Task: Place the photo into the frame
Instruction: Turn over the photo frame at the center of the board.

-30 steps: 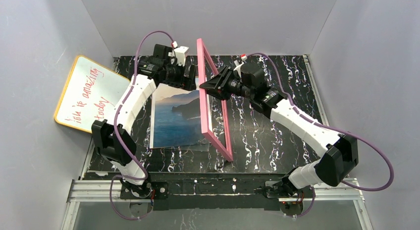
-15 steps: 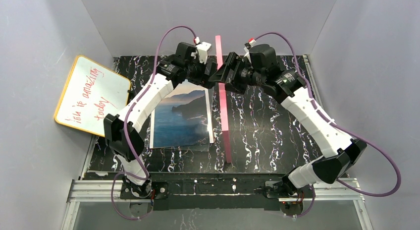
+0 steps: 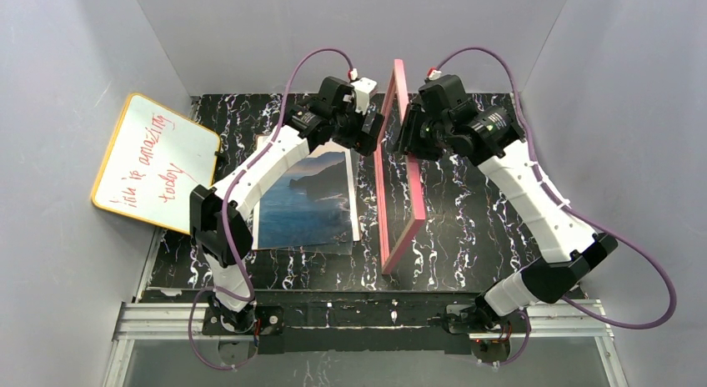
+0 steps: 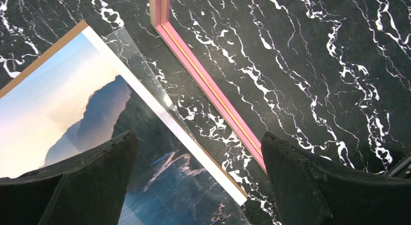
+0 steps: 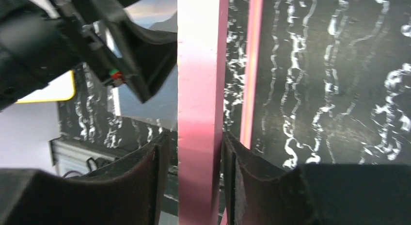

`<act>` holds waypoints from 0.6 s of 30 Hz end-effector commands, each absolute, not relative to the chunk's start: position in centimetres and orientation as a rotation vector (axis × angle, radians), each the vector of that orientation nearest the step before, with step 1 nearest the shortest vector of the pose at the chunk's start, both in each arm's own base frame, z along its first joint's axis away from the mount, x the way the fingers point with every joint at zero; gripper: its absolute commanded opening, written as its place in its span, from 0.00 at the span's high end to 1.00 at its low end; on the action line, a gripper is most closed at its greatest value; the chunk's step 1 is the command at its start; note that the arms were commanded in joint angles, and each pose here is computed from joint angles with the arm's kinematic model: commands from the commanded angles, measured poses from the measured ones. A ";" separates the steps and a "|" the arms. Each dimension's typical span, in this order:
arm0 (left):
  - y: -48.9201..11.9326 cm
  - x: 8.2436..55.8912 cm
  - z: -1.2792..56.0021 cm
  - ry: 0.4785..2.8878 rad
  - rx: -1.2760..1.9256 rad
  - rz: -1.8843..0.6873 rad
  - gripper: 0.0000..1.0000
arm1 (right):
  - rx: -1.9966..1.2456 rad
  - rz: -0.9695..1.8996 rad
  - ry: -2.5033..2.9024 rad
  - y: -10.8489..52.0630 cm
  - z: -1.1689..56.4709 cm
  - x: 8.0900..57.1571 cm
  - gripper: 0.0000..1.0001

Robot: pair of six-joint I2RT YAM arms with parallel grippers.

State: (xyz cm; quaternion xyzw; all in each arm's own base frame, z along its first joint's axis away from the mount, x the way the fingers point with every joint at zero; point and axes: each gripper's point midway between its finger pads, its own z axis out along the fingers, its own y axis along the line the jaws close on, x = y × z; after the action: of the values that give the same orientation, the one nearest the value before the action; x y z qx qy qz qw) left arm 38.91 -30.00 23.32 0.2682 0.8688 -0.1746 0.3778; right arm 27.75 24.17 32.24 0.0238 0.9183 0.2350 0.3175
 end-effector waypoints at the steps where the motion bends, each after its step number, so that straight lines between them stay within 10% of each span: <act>1: -28.9 39.1 23.3 2.223 0.677 -0.381 0.02 | 0.098 0.391 2.355 19.2 33.4 27.2 0.54; 18: -23.6 37.2 12.9 2.382 0.872 -0.068 0.02 | 0.115 0.047 2.390 11.9 27.5 24.1 0.85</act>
State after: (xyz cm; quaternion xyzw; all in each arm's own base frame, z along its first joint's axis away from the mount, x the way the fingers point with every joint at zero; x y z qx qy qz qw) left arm 37.16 -25.53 13.92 0.3034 0.9008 -0.0717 0.3022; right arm 25.24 14.07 30.66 0.0591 0.9138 0.0744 0.3950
